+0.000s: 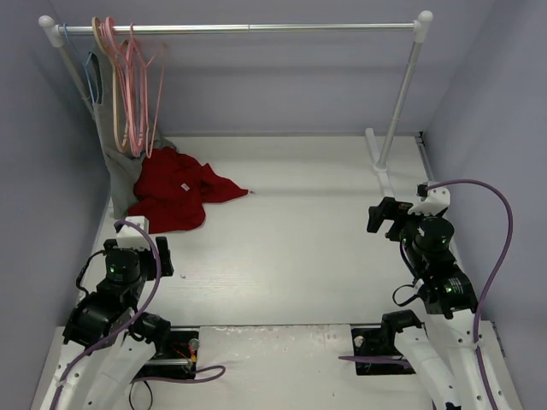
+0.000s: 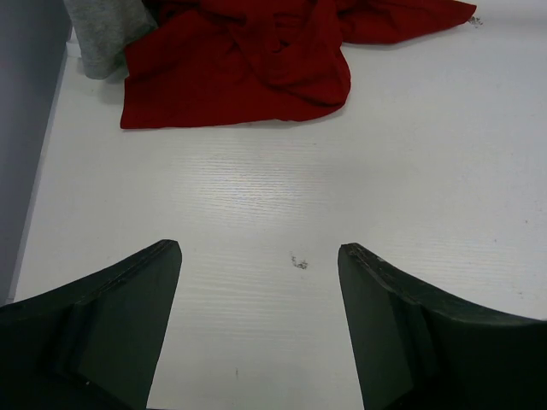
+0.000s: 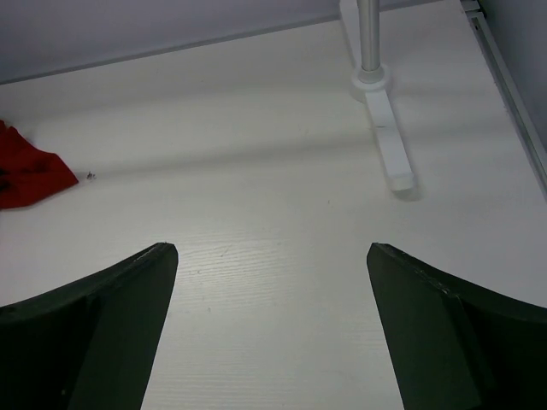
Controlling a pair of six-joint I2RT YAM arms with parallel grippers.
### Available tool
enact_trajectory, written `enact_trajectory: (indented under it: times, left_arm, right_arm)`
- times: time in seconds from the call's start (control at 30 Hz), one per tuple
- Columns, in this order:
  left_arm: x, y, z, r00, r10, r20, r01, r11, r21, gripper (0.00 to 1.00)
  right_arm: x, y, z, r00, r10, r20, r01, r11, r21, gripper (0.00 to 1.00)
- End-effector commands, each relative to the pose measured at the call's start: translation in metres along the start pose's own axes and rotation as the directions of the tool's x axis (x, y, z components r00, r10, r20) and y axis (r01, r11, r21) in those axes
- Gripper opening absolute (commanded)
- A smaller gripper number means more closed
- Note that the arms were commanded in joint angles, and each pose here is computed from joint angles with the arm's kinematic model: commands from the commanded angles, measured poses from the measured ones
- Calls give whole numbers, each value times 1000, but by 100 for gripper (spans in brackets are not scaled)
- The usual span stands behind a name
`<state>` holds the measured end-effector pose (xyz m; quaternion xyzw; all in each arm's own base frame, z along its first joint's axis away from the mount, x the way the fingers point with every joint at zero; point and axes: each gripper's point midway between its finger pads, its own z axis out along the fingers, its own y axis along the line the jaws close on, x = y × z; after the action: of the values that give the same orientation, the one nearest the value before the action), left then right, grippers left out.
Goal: Place the t-shirt on the hanger
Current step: Grab the tshirt from the pile
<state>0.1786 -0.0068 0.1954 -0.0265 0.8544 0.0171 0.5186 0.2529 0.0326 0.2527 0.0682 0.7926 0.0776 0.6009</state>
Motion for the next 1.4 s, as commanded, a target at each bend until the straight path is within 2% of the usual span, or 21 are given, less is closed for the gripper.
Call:
enact_trajectory:
  times: [0.0,0.13,0.23,0.33,0.4,0.43,0.47,0.53,0.6,0.63,0.73,0.8,0.9,0.93,1.0,1.07,1.1,1.2,1.3,1.33,1.37]
  left_arm:
    - [-16,-4,4,999,-15,39,15,1000,6,75]
    - [-13,-15,17,1000,8,21,-9,999,38,75]
    - [-10,-15,35,1000,16,-19,-16,1000,-5,75]
    - [-9,-14,65,998,-23,-65,16,994,-104,74]
    - [-18,-16,80,997,-72,-39,66,987,-149,74]
    - [-11,-19,94,995,-67,-77,53,985,-166,74]
    - [-19,-26,105,995,-92,-45,84,984,-159,74]
    - [-15,-36,126,994,-83,-73,71,985,-154,74]
    - [-26,-45,143,995,-82,-52,73,987,-144,74]
    - [-17,-48,158,993,-63,-95,48,987,-157,74]
    - [-18,-59,187,992,-46,-120,26,986,-165,74]
    - [-22,-61,200,992,-42,-115,21,983,-181,74]
    - [-6,-58,232,987,-18,-162,-21,972,-233,72]
    - [-17,-60,240,989,-33,-142,-1,971,-237,71]
    - [-6,-59,257,982,-40,-182,-5,970,-242,70]
    - [-17,-60,272,983,-64,-174,19,969,-246,68]
    - [-3,-57,281,975,-53,-216,-6,964,-265,65]
    - [0,-56,297,967,-51,-248,-24,957,-290,53]
    - [-9,-67,299,963,-31,-269,-41,965,-258,24]
    - [-12,-72,294,960,-10,-281,-59,970,-234,8]
    - [-25,-83,291,966,14,-256,-67,977,-202,3]
  right_arm:
    - [-31,1,2,994,22,104,-24,1000,13,100]
    - [-29,3,4,997,-1,80,0,1000,6,100]
    - [-27,10,7,998,-15,56,17,999,-33,100]
    - [-24,12,10,999,-16,35,18,999,-42,100]
    - [-20,19,11,999,-32,18,33,996,-82,100]
    - [-20,20,11,999,-34,15,35,995,-89,100]
    - [-20,21,11,999,-37,14,38,995,-95,100]
    - [-22,24,11,999,-38,16,40,993,-108,100]
    - [-23,25,10,999,-48,20,50,992,-118,100]
    - [-25,26,9,998,-50,23,52,991,-124,100]
    - [-27,30,8,998,-62,26,65,987,-144,100]
    - [-28,32,6,998,-62,25,65,986,-156,100]
    - [-26,36,4,997,-69,22,72,981,-180,100]
    - [-25,37,4,998,-68,18,70,980,-184,100]
    - [-24,38,3,997,-71,17,73,979,-191,100]
    - [-26,38,2,997,-74,18,76,979,-191,100]
    - [-26,37,1,997,-77,20,79,978,-192,100]
    - [-28,38,-2,996,-84,24,87,977,-193,100]
    - [-29,37,-4,995,-90,32,94,977,-191,100]
    - [-30,37,-4,995,-89,33,94,977,-193,100]
    - [-32,37,-5,995,-93,40,99,976,-194,100]
